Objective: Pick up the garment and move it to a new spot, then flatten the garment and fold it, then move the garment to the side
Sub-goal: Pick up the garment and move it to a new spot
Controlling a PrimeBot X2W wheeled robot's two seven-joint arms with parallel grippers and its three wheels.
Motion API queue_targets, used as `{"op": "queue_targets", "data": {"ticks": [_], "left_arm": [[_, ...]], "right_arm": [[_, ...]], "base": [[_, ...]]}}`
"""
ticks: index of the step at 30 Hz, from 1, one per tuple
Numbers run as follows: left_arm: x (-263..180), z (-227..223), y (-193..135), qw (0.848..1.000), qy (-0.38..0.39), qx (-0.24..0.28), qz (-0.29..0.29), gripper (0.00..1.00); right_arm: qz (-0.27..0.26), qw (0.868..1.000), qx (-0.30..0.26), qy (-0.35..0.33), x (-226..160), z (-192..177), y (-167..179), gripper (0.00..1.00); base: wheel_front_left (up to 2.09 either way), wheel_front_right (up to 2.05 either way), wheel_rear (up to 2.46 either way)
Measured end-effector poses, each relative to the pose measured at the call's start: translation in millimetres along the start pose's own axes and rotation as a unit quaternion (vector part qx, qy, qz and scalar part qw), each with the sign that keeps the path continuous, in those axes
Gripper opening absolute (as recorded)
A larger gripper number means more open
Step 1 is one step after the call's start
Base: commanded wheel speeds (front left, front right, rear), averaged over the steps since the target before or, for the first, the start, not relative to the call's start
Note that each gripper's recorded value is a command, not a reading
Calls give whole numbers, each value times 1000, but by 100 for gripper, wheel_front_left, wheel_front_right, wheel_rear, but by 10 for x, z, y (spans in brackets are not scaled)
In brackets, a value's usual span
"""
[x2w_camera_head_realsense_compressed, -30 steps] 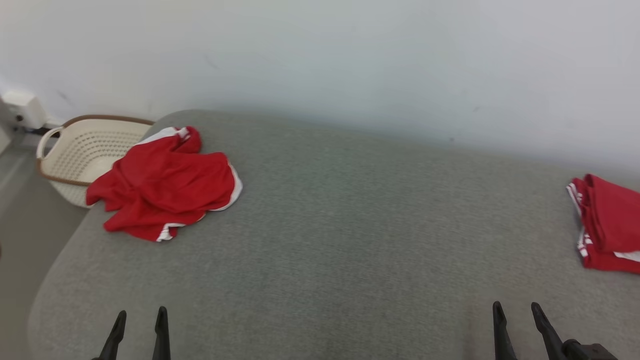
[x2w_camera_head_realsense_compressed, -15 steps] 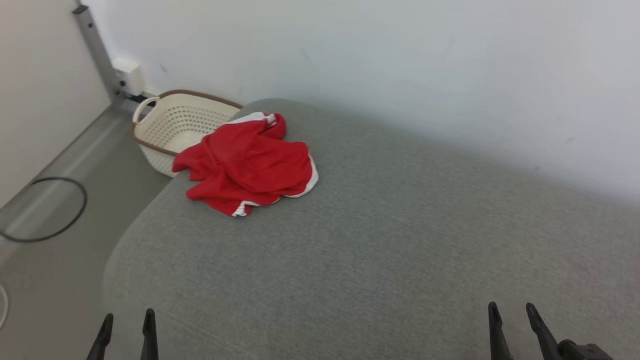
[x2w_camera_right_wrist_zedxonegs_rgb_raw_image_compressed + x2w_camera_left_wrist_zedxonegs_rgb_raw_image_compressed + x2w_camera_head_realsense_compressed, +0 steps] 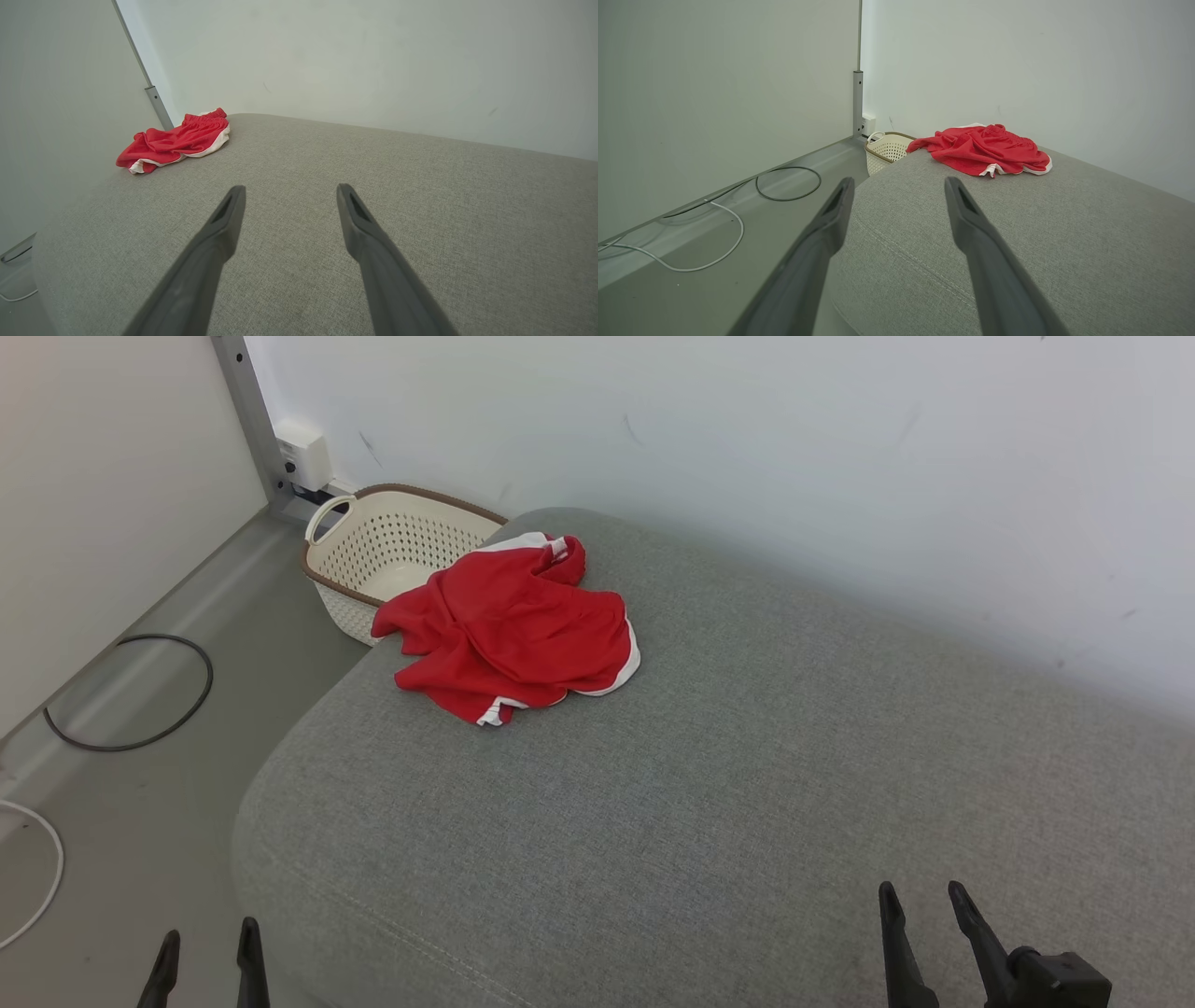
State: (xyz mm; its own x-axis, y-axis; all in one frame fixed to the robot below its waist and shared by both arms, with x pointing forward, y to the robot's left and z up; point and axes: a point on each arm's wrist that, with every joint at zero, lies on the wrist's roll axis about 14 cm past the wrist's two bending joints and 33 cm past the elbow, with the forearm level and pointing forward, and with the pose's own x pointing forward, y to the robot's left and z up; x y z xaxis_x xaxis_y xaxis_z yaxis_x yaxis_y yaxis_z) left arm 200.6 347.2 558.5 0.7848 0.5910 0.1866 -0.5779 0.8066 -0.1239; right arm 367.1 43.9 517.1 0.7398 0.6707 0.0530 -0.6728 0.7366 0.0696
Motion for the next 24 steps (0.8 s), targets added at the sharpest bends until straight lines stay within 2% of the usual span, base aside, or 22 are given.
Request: {"op": "queue_targets", "data": {"ticks": [12, 18, 24], "left_arm": [[76, 24, -55, 1000, -3, -12, -11, 100], [388, 229, -116, 999, -32, -18, -39, 100], [893, 568, -375, 994, -72, -31, -81, 100]], "right_arm": [[-4, 1000, 0, 2, -40, -16, -12, 100], [-3, 1000, -2, -3, -85, 38, 20, 100], [-4, 1000, -12, -19, -49, 164, 3, 100]], "base": [[0, 0, 0], [0, 0, 0], [0, 0, 0]]}}
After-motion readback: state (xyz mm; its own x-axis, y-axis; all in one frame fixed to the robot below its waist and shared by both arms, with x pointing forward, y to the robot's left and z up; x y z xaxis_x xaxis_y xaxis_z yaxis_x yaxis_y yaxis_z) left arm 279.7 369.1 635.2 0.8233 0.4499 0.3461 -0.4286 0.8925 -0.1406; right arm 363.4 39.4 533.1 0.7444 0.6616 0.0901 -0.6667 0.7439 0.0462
